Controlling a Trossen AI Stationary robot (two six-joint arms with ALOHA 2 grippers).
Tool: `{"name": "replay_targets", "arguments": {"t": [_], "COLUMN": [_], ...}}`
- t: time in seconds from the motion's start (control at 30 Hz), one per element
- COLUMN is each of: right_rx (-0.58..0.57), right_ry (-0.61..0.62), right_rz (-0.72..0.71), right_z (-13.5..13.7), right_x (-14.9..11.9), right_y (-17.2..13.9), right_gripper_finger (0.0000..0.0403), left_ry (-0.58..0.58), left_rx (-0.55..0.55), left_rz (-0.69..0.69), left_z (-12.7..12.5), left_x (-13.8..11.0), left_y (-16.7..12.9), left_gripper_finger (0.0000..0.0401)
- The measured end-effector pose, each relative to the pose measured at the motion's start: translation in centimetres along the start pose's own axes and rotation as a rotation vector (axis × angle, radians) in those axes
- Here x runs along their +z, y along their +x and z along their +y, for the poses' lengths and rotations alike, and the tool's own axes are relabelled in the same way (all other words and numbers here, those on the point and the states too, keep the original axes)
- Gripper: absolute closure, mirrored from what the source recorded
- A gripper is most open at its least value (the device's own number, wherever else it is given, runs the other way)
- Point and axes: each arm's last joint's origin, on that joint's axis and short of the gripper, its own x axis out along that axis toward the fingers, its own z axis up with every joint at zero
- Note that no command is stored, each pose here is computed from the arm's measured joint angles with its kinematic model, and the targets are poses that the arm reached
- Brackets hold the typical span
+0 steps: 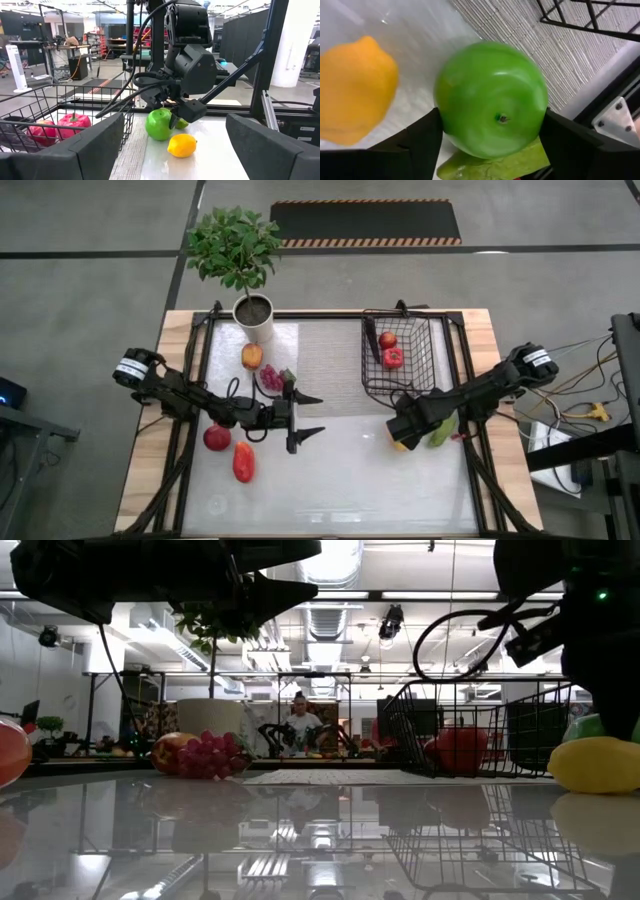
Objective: Build produce basket
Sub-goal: Put the green apple into the wire basket
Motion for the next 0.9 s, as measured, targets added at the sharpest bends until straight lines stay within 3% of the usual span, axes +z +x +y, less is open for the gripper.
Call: {"name": "replay_targets", "arguments": {"t": [0.23, 0.43, 0.6, 0.9], "right_rx": [0.081, 0.258, 0.524, 0.783], "right_ry": [-0.003, -0.066, -0.137, -0.293], "right_rz": [-0.047, -0.248, -0.611, -1.343], "right_z": [-1.4, -2.8, -2.1, 0.7], "right_x": [-0.5, -1.2, -1.4, -0.9], "right_y": [-2.9, -6.0, -8.2, -8.3], "right_gripper_finger": [0.0119, 0.0122, 0.012, 0.0121], "left_ry": [-0.005, 0.014, 0.057, 0.195], "left_rx": [0.0, 0.0, 0.0, -0.03], "left_rz": [-0.013, -0.02, -0.033, -0.124], "left_z": [-0.1, -0.1, -0.3, -1.4], "left_x": [0.3, 0.5, 0.9, 3.3], "left_y": [0.2, 0.3, 0.6, 2.0], "left_gripper_finger": [0.0067, 0.0067, 0.0067, 0.0067]}}
